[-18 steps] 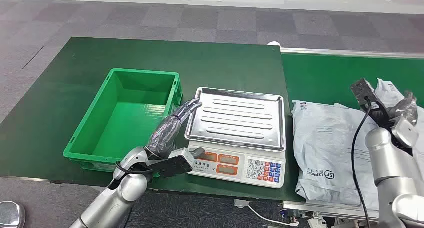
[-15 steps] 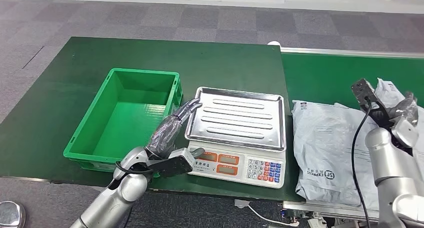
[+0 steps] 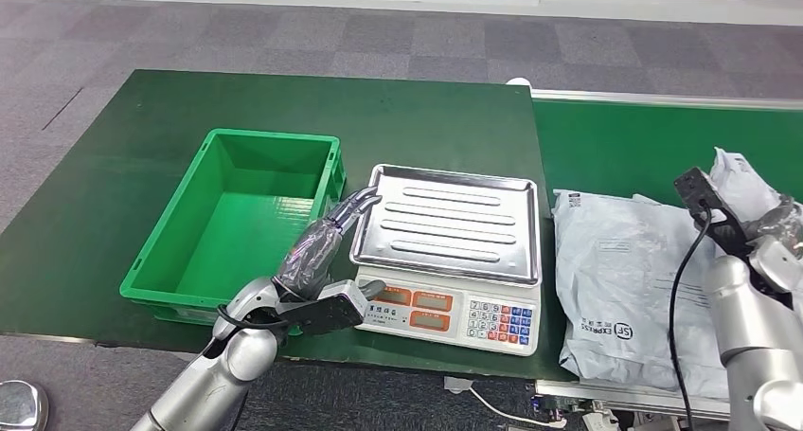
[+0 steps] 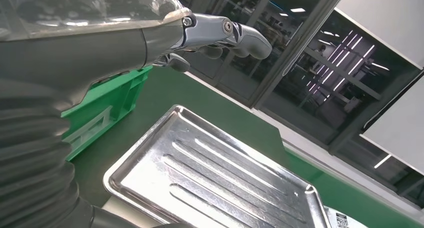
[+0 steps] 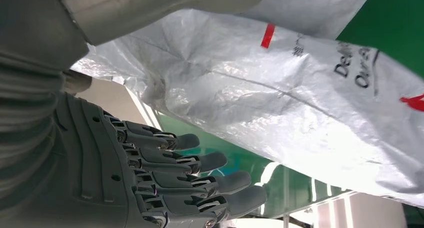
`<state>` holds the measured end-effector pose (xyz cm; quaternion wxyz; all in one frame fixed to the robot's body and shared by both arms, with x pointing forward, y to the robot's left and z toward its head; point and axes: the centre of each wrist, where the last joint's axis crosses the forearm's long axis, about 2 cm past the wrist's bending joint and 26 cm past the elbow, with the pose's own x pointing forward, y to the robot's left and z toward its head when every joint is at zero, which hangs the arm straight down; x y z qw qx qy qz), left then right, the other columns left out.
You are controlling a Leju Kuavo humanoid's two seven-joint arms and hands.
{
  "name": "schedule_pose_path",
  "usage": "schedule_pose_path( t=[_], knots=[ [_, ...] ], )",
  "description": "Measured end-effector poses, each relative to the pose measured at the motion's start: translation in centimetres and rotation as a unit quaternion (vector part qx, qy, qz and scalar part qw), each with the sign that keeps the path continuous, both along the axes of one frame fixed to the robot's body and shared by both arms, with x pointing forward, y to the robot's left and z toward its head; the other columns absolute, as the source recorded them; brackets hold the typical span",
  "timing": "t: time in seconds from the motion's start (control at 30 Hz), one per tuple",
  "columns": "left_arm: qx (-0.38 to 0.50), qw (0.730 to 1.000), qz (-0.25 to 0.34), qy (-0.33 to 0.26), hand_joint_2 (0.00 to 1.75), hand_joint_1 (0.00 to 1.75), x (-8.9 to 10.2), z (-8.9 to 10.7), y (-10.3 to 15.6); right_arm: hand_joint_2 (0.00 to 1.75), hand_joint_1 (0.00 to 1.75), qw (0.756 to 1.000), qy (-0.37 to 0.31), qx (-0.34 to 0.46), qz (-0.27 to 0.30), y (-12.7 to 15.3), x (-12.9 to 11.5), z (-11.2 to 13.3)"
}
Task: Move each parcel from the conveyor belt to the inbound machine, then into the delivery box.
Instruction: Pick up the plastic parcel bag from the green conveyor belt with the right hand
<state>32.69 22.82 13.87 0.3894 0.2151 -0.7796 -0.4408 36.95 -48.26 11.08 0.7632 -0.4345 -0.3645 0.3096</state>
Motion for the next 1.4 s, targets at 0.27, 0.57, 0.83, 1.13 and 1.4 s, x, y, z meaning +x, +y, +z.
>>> schedule_pose_path(
  t=[0.27,0.57,0.83,1.13,1.4],
  knots=[
    [-0.003,1.000,0.002,0.004,1.75,0.00,-0.2,-0.1,0.0,1.75,0.65,0.998,0.044,0.005,-0.040,-1.8,-2.8,-2.2],
    [-0.004,1.000,0.003,0.009,1.75,0.00,-0.5,-0.2,-0.1,1.75,1.75,0.995,0.057,-0.003,-0.079,-2.1,-5.5,-4.8],
    [-0.004,1.000,0.002,0.010,1.75,0.00,-0.5,-0.2,-0.1,1.75,1.75,0.994,0.069,-0.002,-0.081,-2.1,-6.1,-5.4],
    [-0.002,1.000,0.006,0.015,1.75,0.00,-0.8,-0.4,-0.1,1.75,1.75,0.994,0.022,-0.053,-0.093,-1.6,-6.3,-5.7],
    [0.000,1.000,0.005,0.009,1.75,0.00,-1.5,-0.5,-0.2,1.75,1.75,0.930,-0.287,-0.230,-0.022,0.6,-3.6,0.4]
  ],
)
